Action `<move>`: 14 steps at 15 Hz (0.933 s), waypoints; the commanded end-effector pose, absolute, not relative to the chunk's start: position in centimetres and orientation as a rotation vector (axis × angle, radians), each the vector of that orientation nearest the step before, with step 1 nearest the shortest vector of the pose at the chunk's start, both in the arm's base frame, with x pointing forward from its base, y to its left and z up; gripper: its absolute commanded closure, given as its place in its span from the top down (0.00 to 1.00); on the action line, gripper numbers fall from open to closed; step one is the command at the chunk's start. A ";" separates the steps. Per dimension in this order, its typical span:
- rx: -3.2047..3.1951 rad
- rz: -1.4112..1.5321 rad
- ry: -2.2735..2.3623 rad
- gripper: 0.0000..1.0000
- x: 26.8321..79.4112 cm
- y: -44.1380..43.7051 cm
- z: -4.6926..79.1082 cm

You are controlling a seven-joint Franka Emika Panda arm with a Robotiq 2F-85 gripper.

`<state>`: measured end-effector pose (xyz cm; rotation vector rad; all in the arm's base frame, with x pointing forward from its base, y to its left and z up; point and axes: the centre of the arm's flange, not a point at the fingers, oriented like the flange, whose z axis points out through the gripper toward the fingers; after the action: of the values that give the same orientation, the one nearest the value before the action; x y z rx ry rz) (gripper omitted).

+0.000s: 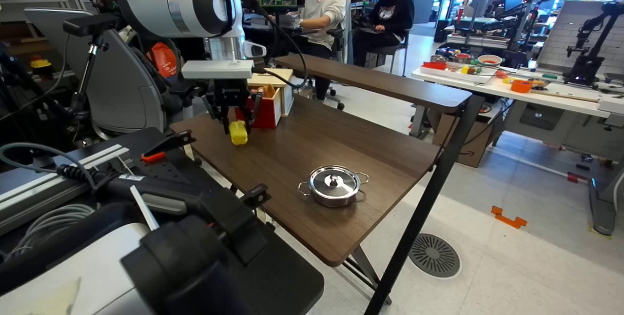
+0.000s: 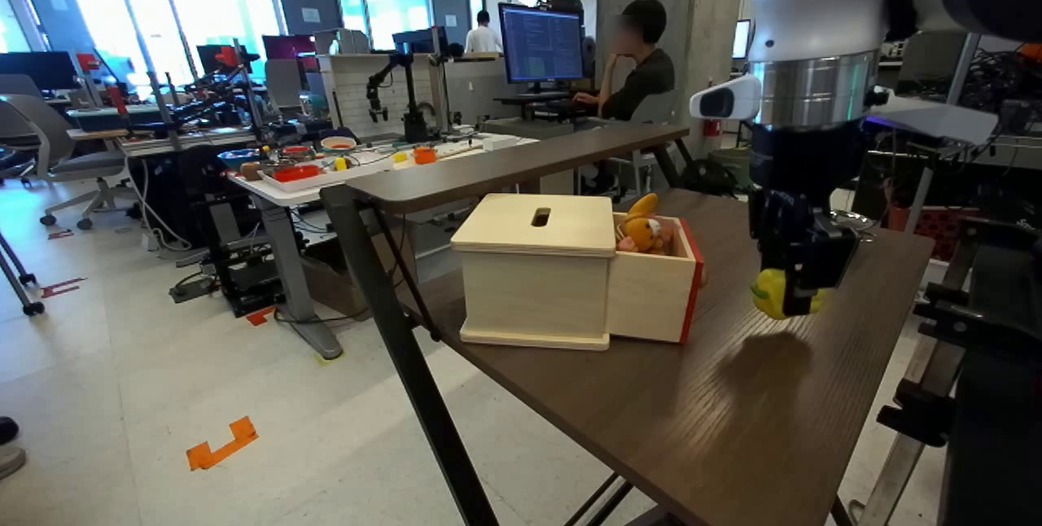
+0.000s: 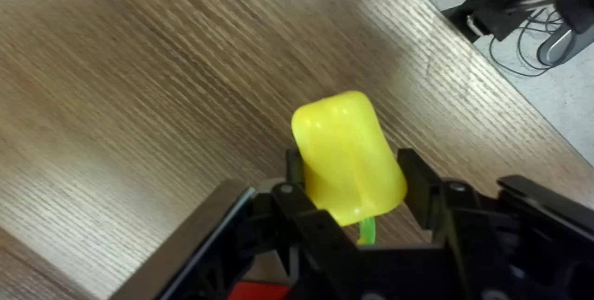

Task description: Move some objects on the right to the left and the objects on the left to the right

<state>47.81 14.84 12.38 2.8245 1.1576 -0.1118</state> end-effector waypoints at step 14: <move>3.047 -0.145 0.847 0.28 61.4 1.2 16.4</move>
<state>57.63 1.55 17.53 3.0175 0.8895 -0.0966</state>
